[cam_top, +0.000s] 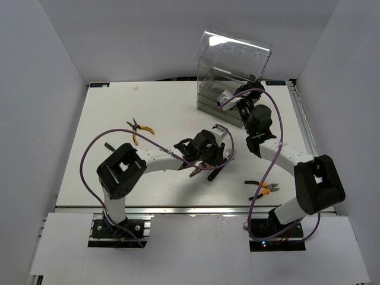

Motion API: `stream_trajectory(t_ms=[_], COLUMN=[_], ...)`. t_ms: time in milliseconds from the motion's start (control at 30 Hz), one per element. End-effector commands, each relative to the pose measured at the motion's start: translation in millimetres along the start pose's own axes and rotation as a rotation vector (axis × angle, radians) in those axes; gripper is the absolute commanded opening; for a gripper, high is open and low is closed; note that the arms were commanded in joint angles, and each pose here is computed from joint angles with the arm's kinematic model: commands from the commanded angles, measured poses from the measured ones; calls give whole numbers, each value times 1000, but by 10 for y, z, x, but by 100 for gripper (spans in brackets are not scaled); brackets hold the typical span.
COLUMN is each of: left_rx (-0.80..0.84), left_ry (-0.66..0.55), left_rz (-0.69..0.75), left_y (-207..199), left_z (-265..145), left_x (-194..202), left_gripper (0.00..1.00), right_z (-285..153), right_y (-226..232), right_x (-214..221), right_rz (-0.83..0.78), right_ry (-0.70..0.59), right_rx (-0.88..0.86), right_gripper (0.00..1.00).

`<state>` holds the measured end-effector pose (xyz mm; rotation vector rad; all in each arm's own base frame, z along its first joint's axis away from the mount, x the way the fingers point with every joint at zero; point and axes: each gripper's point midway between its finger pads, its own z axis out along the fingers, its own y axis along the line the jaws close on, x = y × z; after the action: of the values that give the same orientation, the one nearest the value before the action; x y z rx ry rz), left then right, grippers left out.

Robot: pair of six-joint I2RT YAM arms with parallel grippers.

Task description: Sort the tools into containers

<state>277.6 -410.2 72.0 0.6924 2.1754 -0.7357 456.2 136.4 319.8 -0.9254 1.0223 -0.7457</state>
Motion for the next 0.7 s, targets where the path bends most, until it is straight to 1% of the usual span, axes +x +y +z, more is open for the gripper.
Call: stream_trajectory(t_ms=[0,33,133,233,333,433,467,533,600,667], left_rx=[155,160,155,131,116,36,20,-22,-79,-91], left_ry=[61,62,62,95,103,144,134,156,146,142], left_rz=[39,39,43,48,52,77,84,93,103,109], left_y=[-291,-308,-318,-274,-293,-209,-210,-153,-59,-27], left_z=[29,35,71,172,321,452,485,534,533,506], left_x=[7,0,-2,92,96,227,169,219,213,204], left_gripper=[44,50,53,53,52,52,52,53,53,53], right_z=[-41,-41,-52,-56,-51,-53,-54,-58,-61,-58], right_y=[-148,-159,-147,-134,-135,-126,-151,-145,-125,-144], right_x=[-23,-20,-17,-14,-17,-17,-19,-24,-17,-24], right_rz=[22,23,23,23,25,29,31,33,34,36], right_ry=[2,3,2,2,4,3,2,1,2,1], right_rx=[62,64,60,57,57,55,62,60,55,60], right_gripper=[89,89,89,89,89,89,90,89,89,89])
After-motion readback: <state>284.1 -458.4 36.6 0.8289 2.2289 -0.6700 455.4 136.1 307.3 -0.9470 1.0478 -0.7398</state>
